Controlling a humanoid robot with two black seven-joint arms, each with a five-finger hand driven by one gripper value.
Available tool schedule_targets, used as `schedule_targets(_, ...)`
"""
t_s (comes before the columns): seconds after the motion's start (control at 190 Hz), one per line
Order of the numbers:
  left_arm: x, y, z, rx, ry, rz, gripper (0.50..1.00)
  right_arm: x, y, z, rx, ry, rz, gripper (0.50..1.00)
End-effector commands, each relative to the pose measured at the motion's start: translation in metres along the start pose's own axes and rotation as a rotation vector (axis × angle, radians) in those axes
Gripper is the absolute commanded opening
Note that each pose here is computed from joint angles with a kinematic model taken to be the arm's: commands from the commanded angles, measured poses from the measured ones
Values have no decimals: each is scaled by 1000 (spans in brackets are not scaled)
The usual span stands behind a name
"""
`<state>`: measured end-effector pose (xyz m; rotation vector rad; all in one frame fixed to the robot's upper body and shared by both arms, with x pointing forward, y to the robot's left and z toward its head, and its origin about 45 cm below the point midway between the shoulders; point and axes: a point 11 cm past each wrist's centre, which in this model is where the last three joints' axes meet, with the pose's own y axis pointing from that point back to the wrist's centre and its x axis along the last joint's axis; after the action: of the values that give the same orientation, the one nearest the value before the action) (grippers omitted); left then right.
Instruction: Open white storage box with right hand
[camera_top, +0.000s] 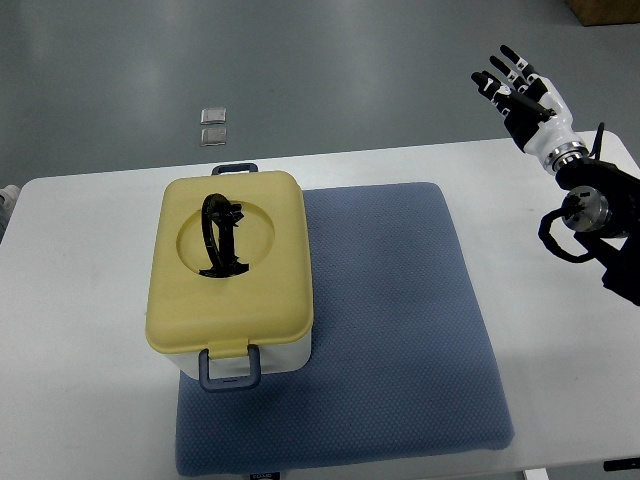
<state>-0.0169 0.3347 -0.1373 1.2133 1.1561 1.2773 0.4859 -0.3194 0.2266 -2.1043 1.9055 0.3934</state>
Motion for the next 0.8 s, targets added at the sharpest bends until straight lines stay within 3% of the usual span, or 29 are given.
schedule_targets(0.0,0,0,0,0,1,0,1000,-6,-2,-5,4,33,-31,926)
schedule_targets(0.153,0,0,0,0,0,1,1000,-30,-14,-39,45,136,-141,926)
schedule_targets(0.348,0,0,0,0,0,1,1000,-88,-24,-74,90,462,-381,924)
schedule_targets(0.591,0,0,0,0,0,1,1000,-173,-25,-113,160,832,-709,924)
schedule_targets(0.796,0,0,0,0,0,0,1000,-264,-7,-129,249,1161,-1014,921)
